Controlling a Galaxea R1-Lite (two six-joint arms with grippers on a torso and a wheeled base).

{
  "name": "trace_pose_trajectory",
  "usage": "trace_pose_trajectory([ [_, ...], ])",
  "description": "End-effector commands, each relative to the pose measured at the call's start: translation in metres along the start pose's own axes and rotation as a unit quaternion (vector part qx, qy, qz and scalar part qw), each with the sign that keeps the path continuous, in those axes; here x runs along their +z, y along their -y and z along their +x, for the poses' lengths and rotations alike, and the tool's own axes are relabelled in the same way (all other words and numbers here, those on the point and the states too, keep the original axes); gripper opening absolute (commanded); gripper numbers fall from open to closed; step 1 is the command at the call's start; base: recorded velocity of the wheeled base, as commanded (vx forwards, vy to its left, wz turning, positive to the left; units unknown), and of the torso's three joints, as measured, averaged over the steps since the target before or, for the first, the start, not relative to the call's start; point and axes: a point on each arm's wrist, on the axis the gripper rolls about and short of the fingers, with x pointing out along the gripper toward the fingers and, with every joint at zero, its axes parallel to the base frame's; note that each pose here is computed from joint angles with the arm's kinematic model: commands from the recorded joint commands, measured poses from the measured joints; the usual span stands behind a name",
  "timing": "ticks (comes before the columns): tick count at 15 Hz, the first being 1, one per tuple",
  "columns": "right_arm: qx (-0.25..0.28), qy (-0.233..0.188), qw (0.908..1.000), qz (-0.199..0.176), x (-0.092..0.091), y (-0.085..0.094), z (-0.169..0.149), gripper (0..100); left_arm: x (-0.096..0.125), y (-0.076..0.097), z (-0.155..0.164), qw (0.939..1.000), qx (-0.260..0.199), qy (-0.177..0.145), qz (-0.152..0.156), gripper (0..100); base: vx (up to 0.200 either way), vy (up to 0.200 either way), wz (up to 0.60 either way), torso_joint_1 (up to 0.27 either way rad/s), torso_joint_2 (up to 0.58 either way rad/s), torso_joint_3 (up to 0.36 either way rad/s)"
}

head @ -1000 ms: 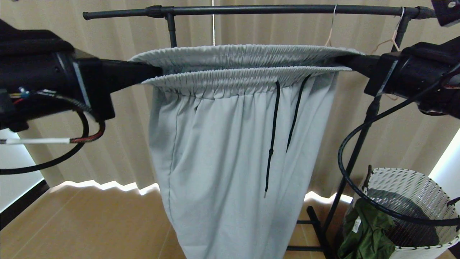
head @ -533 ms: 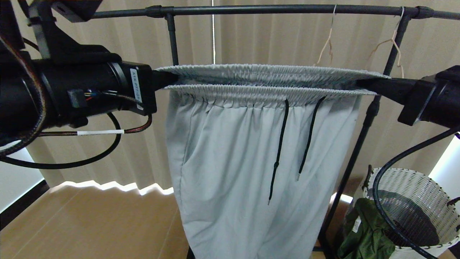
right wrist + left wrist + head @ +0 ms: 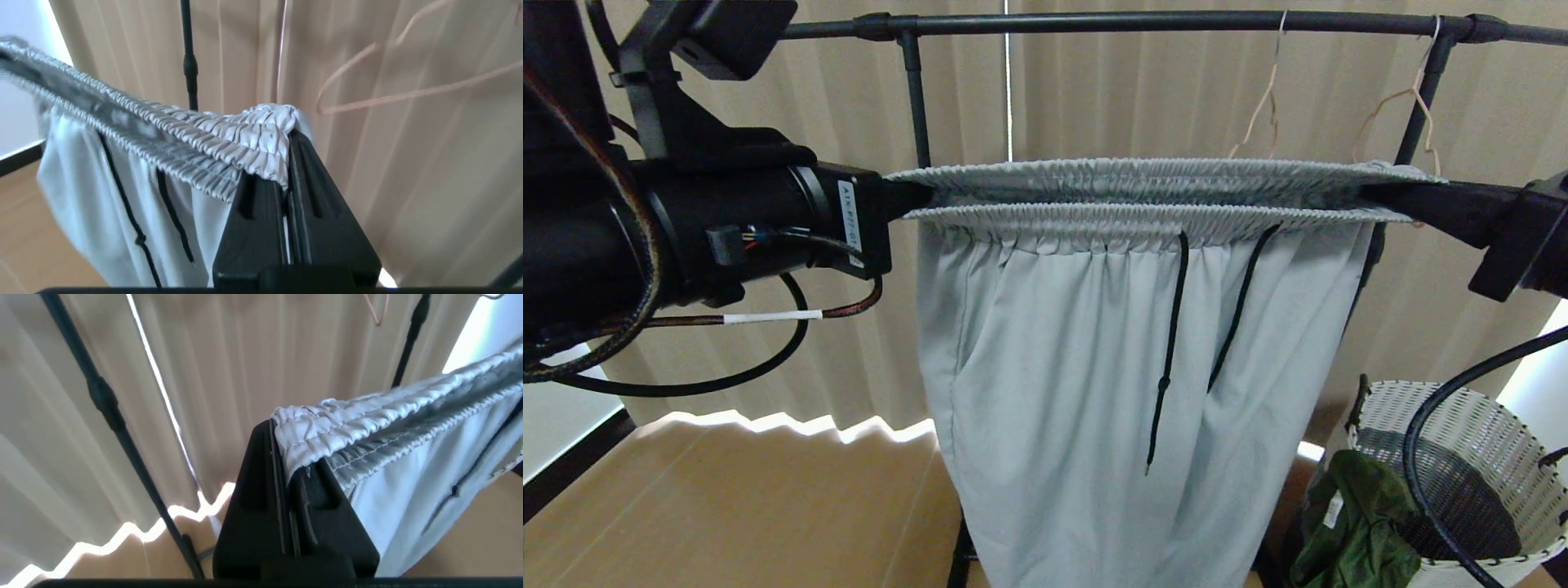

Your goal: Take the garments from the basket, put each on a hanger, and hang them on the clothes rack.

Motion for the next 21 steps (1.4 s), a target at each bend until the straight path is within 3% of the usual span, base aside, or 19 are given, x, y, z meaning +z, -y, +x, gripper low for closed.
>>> trace_pose_trajectory([
  [1,0.001,0.005,1.0000,0.000,0.000,-0.001,-0.008,0,-0.003,0.003,0.001,1.0000,-0.001,-0.006,0.001,0,0.000,0.000,0.00,0.000,0.00,0.000],
  [8,0.000,0.002,1.0000,0.000,-0.001,-0.001,-0.007,0,-0.004,0.006,0.001,0.9999,-0.007,-0.006,0.003,0,0.000,0.000,0.00,0.000,0.00,0.000],
  [9,0.000,-0.003,1.0000,0.000,-0.004,-0.001,-0.007,100,-0.004,0.006,0.001,0.9999,-0.007,-0.006,0.003,0,0.000,0.000,0.00,0.000,0.00,0.000],
  [15,0.003,-0.002,1.0000,0.001,-0.007,-0.001,-0.009,100,-0.008,0.004,0.004,0.9995,0.025,-0.017,0.004,0,0.000,0.000,0.00,0.000,0.00,0.000],
  [17,0.014,-0.004,0.9999,0.002,-0.010,-0.002,-0.014,100,-0.011,0.002,0.010,0.9978,0.062,-0.025,0.005,0,0.000,0.000,0.00,0.000,0.00,0.000],
  [21,0.103,-0.002,0.9947,0.002,-0.010,-0.006,-0.024,100,-0.002,0.000,0.028,0.9874,0.157,-0.015,0.003,0,0.000,0.000,0.00,0.000,0.00,0.000],
])
